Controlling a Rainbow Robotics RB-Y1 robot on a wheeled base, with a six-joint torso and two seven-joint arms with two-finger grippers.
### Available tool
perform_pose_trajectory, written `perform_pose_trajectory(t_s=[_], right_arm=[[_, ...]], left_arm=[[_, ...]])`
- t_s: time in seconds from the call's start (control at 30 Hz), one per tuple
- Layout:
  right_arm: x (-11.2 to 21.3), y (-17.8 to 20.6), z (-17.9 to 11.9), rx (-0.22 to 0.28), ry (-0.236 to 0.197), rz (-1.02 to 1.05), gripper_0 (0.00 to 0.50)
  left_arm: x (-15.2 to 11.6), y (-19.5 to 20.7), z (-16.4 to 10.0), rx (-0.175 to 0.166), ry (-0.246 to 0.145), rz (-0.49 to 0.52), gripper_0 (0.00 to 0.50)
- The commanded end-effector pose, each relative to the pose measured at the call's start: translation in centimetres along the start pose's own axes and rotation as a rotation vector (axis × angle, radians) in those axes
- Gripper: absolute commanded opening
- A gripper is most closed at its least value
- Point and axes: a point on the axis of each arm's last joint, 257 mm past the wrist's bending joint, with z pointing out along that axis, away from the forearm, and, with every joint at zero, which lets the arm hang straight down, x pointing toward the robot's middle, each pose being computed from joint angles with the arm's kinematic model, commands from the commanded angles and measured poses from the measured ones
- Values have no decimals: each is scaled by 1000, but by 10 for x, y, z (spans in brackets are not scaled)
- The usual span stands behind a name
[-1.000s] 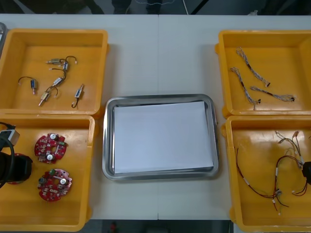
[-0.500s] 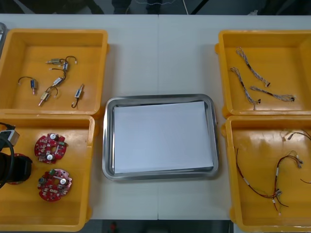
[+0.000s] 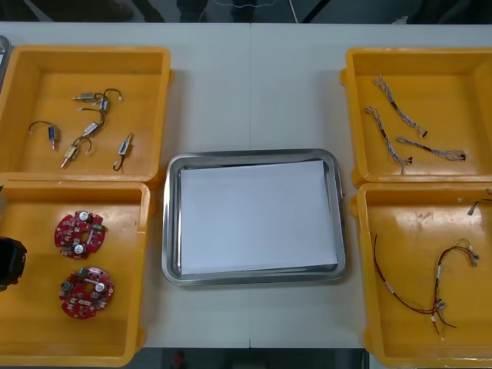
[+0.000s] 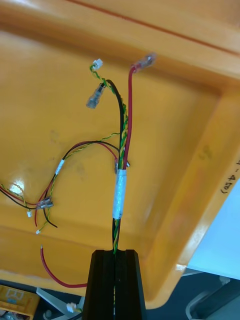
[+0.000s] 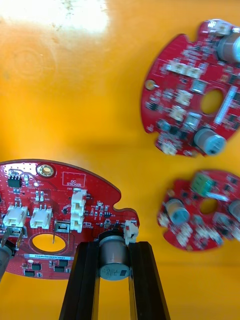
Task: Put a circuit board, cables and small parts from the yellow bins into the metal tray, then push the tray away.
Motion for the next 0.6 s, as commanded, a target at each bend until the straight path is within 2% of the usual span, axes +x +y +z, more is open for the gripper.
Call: perform_pose_trajectory(t_s=[0.03,0.13,0.23,0.4,0.6], right_arm=[[-21,-3,-34,43,-55,-36,0],[-24,3,-47,59,-59,-71,0],[-34,9,-55,68,-92,-95,0],[-45,24,-63,57,-127,-144,0],[-51,45,-74,39,-135,-241,0]], left_arm=[[-15,0,-39,-16,-27,118,0],[-19,-6,-56,-11,-21,146,0],[-23,-13,-65,-17,-23,173,0],[-32,-32,-66,-3,-33,211,0],[-46,-61,-65,20,-45,264,1]])
